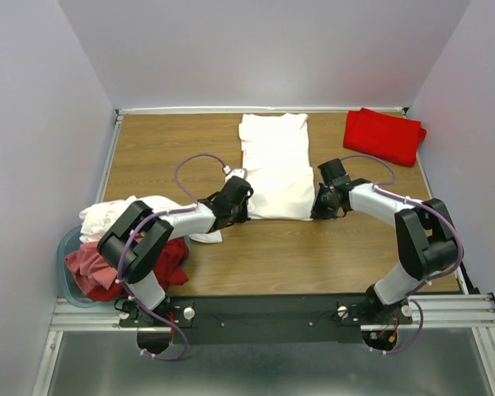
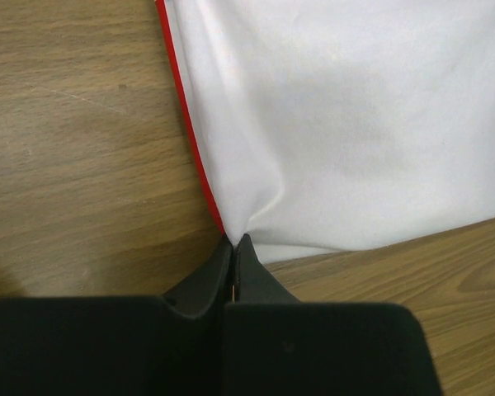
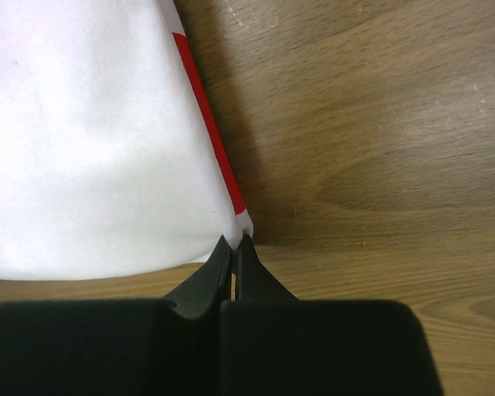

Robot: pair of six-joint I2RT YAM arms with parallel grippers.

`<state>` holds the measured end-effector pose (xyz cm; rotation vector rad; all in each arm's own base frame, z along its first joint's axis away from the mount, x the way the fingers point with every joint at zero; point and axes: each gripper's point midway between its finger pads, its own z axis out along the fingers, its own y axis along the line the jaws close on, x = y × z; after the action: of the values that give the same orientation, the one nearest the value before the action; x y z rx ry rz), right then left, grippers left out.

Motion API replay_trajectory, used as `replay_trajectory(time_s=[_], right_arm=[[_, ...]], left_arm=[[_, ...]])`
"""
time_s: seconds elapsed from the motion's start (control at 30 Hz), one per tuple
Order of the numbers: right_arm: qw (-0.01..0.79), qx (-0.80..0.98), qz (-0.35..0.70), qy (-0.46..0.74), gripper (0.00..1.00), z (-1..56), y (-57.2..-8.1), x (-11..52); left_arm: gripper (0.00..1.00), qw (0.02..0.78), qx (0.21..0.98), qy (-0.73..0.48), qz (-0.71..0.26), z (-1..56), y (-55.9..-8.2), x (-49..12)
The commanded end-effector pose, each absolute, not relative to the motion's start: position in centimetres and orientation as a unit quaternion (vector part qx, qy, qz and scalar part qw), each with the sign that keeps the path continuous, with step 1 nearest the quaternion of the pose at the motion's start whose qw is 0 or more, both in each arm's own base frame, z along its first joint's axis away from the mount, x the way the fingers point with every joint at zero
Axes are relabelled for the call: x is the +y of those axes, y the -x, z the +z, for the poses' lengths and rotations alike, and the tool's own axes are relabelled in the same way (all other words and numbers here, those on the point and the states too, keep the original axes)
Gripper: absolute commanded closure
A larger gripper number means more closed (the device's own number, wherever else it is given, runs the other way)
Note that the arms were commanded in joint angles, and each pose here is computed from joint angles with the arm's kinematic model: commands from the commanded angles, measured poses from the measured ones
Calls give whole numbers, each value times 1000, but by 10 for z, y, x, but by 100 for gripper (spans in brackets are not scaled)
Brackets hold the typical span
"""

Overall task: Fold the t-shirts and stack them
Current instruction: Fold the tshirt

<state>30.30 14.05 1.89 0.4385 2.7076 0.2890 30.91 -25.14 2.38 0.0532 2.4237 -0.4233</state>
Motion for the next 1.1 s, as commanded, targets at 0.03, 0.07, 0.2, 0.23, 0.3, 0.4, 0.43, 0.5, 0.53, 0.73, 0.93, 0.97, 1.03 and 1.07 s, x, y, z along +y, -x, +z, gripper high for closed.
replay_trajectory(time_s=[0.03, 0.07, 0.2, 0.23, 0.3, 0.4, 0.43, 0.5, 0.53, 0.73, 0.93, 0.97, 1.03, 1.07], right_arm=[[191, 966, 58, -164, 99, 20, -290, 121], [193, 966, 59, -165, 99, 22, -291, 121], [198, 964, 61, -167, 100, 29, -293, 122], [200, 964, 64, -166, 99, 32, -293, 122], [207, 962, 74, -159, 99, 42, -294, 125], [217, 960, 90, -153, 99, 55, -295, 129], [221, 958, 96, -152, 99, 61, -294, 130], [225, 957, 106, -147, 99, 69, -291, 132], [227, 957, 110, -146, 99, 74, -291, 133], [256, 948, 138, -130, 99, 112, -280, 134], [277, 942, 141, -123, 100, 146, -263, 126], [279, 942, 140, -125, 99, 149, -261, 124], [285, 940, 141, -122, 99, 157, -258, 123], [286, 940, 140, -124, 99, 161, -253, 120]], left_arm=[[100, 291, 953, -34, -78, 0, -282, -213], [100, 294, 952, -33, -76, 1, -283, -212], [100, 299, 951, -33, -69, 9, -284, -209], [100, 300, 951, -35, -73, 12, -283, -210], [100, 308, 947, -36, -84, 22, -282, -213], [100, 314, 941, -45, -116, 38, -277, -223], [100, 313, 940, -49, -124, 42, -274, -227], [100, 319, 935, -58, -145, 57, -268, -235], [100, 321, 933, -59, -150, 62, -266, -237], [100, 325, 924, -63, -191, 92, -249, -241], [100, 304, 920, -87, -230, 111, -218, -255], [100, 295, 922, -91, -233, 113, -212, -256], [100, 290, 919, -99, -248, 121, -201, -260], [100, 276, 921, -99, -255, 121, -193, -261]])
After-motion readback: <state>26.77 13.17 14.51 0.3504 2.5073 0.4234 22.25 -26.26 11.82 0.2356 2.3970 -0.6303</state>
